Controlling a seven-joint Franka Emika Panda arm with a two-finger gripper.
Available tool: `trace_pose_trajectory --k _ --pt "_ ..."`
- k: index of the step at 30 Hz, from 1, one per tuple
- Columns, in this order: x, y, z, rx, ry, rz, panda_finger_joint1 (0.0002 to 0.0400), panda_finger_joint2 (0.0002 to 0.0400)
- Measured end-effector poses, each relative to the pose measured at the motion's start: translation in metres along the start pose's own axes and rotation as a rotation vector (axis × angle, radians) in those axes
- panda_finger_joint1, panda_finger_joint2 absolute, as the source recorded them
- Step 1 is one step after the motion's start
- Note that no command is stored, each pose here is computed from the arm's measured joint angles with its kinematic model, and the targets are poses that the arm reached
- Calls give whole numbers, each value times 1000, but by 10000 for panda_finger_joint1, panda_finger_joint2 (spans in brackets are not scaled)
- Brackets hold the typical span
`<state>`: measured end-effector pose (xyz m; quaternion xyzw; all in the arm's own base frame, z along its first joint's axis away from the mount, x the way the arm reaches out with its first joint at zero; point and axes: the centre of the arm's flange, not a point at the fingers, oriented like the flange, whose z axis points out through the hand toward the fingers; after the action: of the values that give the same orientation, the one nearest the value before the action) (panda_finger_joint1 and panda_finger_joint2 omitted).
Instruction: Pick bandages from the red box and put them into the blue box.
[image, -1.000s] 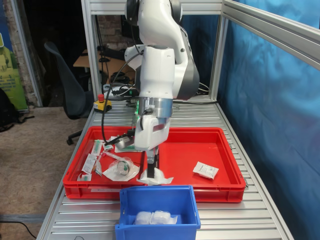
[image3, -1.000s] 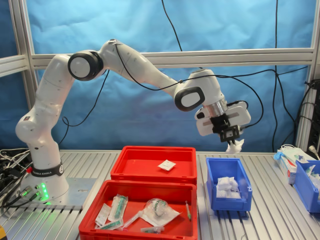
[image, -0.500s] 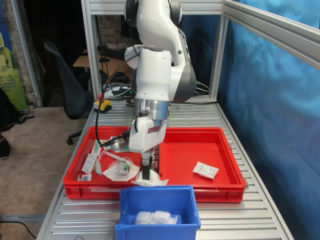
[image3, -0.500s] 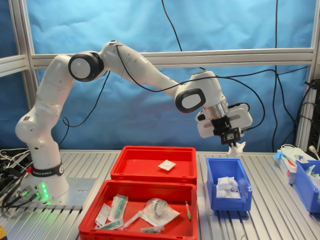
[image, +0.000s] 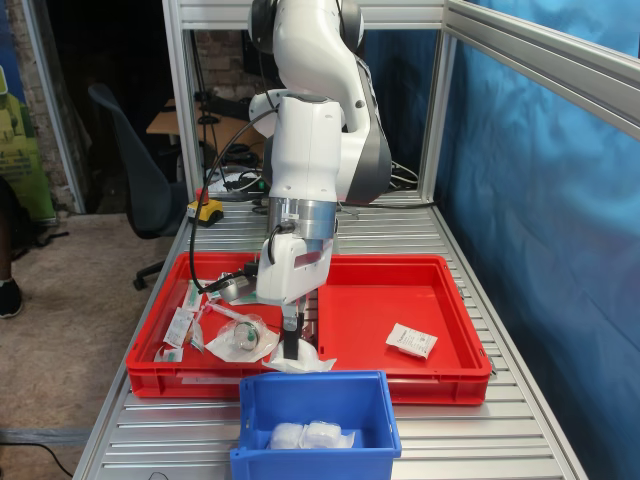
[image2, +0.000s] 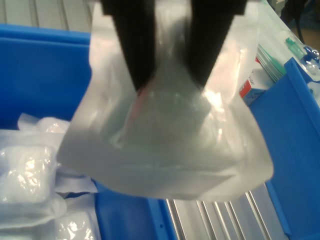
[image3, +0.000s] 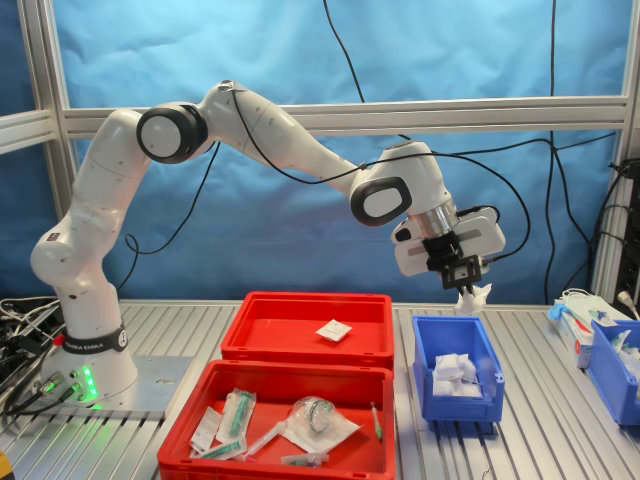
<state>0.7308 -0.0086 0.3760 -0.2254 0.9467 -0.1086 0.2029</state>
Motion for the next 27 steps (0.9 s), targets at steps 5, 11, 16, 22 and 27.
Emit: trace_pose_trajectory --k 5,11,16,22,27 --pt "0 0 0 0 0 0 39 39" --pt "0 0 0 0 0 0 39 39" --pt "0 0 0 1 0 0 39 39" --pt "0 -1 0 1 1 1 73 73" --pt "1 -1 0 2 1 1 123 123"
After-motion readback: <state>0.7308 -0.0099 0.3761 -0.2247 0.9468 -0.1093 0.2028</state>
